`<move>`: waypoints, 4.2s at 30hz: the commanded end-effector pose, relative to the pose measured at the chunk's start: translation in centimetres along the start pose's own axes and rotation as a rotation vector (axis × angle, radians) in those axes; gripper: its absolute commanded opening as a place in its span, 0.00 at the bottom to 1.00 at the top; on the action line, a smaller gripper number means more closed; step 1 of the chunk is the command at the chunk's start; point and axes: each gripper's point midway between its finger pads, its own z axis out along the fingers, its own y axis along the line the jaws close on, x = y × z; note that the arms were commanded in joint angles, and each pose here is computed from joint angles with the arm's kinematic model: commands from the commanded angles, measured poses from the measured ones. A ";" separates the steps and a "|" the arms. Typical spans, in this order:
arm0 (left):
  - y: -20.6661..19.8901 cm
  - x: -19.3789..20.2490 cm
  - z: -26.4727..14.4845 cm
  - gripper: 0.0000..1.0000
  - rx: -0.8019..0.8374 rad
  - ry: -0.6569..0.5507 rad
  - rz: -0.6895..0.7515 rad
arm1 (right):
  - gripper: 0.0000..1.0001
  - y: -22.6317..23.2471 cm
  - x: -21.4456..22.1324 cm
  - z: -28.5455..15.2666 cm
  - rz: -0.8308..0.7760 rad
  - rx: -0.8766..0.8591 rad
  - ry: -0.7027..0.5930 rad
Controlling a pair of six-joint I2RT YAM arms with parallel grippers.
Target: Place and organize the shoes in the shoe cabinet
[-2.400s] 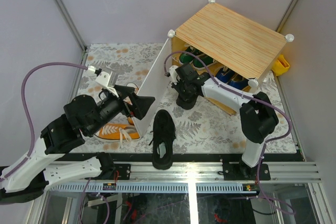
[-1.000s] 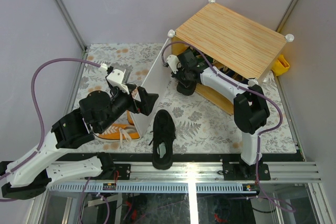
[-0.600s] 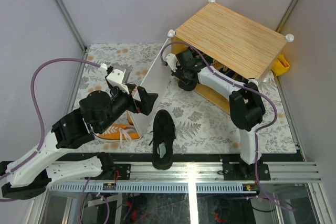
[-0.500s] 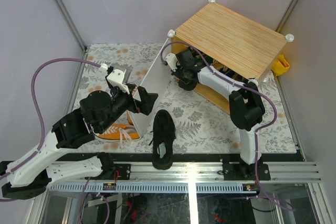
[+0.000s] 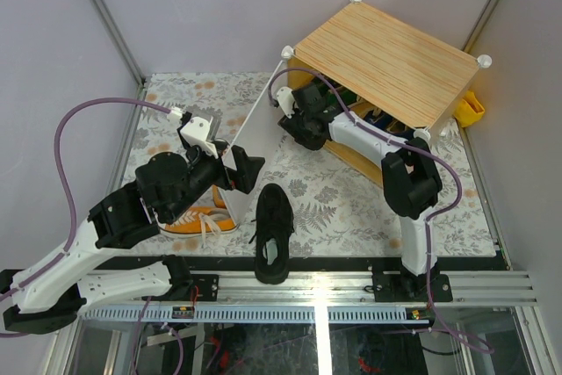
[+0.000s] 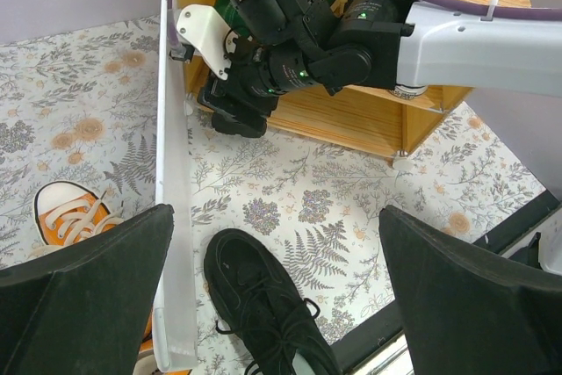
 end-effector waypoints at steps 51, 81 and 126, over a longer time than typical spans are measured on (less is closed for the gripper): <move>1.0 -1.1 -0.5 1.00 -0.053 -0.027 -0.007 | 0.93 13.5 2.7 -18.8 0.505 -0.184 -0.277; 2.2 -0.9 -2.2 1.00 -0.052 -0.073 -0.016 | 0.99 3.3 2.4 -5.9 0.863 0.531 -0.475; 3.8 -0.5 -2.3 1.00 -0.115 -0.086 0.041 | 0.18 -3.9 -2.9 -0.4 0.713 0.684 -0.524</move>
